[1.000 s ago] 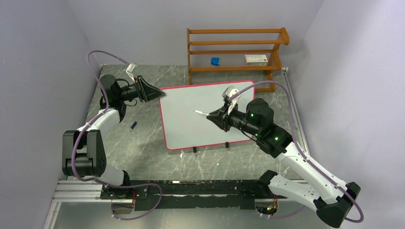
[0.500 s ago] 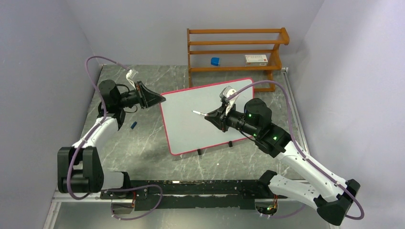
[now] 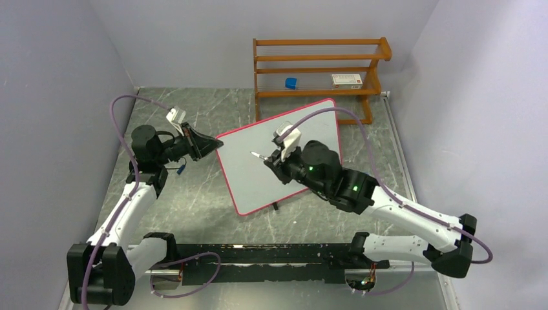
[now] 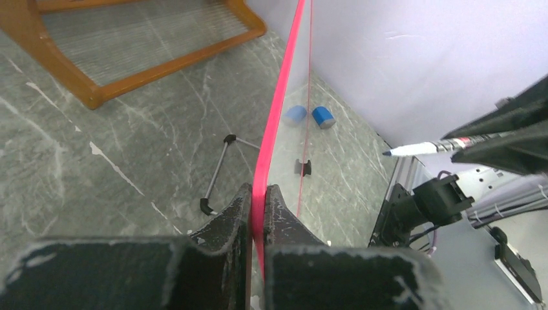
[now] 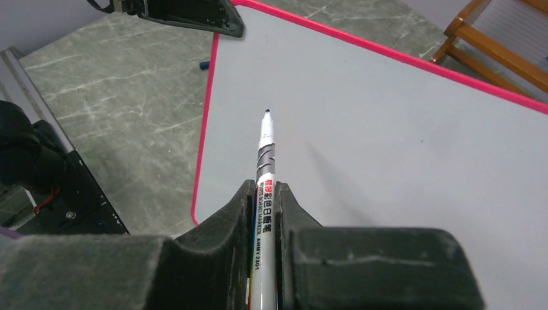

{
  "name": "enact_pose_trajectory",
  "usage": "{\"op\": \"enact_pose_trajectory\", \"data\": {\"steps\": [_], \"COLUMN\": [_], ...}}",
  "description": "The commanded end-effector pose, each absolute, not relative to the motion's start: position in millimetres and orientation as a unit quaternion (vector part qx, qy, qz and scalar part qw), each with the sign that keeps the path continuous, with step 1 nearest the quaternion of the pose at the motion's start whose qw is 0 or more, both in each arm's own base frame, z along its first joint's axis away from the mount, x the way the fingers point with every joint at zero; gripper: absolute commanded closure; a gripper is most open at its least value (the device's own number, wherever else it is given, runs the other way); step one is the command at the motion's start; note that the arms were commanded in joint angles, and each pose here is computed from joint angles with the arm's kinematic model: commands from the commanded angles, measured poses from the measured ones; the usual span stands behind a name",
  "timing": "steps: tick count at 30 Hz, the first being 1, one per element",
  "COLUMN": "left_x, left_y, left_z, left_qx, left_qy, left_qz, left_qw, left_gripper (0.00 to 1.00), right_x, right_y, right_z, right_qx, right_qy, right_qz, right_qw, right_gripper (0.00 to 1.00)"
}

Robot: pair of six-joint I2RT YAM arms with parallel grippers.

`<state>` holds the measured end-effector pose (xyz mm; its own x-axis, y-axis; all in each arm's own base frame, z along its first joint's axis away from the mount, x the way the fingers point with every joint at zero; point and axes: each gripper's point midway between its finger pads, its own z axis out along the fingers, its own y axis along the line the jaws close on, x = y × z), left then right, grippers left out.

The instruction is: Write a sentence on the whiteboard

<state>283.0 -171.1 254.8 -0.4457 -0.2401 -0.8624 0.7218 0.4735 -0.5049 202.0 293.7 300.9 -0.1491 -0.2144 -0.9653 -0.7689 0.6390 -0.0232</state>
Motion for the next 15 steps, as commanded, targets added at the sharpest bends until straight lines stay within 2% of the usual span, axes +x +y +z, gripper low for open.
{"op": "enact_pose_trajectory", "data": {"steps": [1,8,15], "left_x": [288,283,281], "left_y": [-161,-161,-159], "left_z": [240,245,244], "left_qx": [0.136,0.140,0.144], "left_qy": [0.721,0.721,0.731], "left_qz": [-0.439,-0.430,-0.419], "left_qw": [0.518,0.524,0.519], "left_gripper": [0.95,0.95,0.95], "right_x": [205,203,199], "right_y": [288,301,331], "right_z": [310,299,306], "right_qx": [-0.289,-0.275,-0.280], "right_qy": [0.739,0.755,0.750], "right_qz": [0.183,0.131,0.155], "right_qw": [0.580,0.580,0.579], "right_gripper": [1.00,1.00,1.00]}}
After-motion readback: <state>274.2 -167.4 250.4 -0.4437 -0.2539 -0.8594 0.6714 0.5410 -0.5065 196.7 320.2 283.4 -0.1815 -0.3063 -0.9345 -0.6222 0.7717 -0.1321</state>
